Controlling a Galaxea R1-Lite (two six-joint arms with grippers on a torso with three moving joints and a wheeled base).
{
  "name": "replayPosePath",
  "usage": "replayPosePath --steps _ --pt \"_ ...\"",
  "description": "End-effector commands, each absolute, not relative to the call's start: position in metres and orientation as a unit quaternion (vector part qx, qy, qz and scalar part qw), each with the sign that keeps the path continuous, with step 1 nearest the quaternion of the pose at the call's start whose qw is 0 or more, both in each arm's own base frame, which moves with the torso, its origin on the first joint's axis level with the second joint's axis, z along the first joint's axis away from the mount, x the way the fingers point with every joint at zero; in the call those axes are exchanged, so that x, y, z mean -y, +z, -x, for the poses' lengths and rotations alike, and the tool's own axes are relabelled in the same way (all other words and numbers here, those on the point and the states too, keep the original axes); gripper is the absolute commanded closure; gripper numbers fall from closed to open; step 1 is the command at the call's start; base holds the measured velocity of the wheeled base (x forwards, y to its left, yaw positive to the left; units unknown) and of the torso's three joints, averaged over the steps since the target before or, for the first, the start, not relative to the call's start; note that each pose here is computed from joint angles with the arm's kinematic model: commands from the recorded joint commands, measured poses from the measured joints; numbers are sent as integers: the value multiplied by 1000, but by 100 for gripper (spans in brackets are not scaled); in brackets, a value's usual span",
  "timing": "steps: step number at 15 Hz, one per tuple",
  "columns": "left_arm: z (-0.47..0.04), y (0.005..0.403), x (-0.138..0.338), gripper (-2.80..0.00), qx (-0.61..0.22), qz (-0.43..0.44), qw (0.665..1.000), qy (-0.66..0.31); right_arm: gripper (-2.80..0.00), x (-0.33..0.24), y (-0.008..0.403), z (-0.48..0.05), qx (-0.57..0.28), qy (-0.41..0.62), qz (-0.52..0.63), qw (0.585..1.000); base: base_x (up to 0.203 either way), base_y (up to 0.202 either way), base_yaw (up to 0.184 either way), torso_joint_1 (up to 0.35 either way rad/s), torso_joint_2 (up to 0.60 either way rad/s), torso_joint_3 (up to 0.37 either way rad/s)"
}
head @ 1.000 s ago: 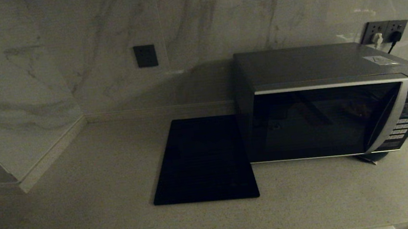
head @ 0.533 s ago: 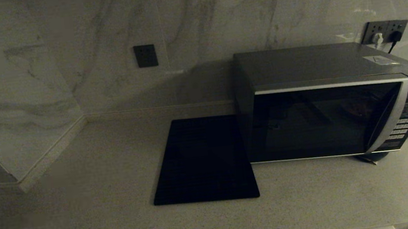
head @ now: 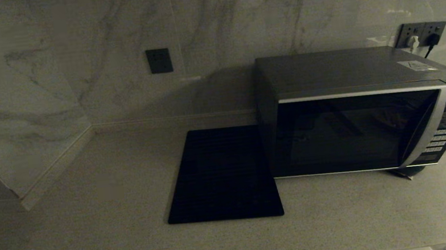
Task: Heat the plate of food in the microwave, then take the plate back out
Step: Open the microwave oven
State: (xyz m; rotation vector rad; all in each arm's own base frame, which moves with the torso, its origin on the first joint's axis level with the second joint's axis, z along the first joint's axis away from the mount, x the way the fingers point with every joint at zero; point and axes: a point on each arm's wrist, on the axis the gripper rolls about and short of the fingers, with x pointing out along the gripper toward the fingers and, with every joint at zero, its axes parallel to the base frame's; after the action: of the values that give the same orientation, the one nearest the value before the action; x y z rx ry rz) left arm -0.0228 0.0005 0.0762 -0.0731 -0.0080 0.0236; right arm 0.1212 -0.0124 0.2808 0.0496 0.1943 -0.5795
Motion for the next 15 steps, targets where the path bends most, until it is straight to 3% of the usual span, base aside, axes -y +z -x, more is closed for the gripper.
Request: replayPosePath --steps 1,8,9,15 --pt "23 76 0 0 4 37 999 12 0 13 253 -139 -150 -311 20 938 0 0 0 0 0 0" --pt "23 76 0 0 4 37 999 12 0 18 242 -184 -174 -337 -8 925 0 0 0 0 0 0" --pt "23 76 0 0 4 37 999 12 -280 18 237 -191 -185 -339 -6 922 0 0 0 0 0 0" --pt "23 76 0 0 4 37 999 12 -280 7 225 -219 -219 -279 -24 935 0 0 0 0 0 0"
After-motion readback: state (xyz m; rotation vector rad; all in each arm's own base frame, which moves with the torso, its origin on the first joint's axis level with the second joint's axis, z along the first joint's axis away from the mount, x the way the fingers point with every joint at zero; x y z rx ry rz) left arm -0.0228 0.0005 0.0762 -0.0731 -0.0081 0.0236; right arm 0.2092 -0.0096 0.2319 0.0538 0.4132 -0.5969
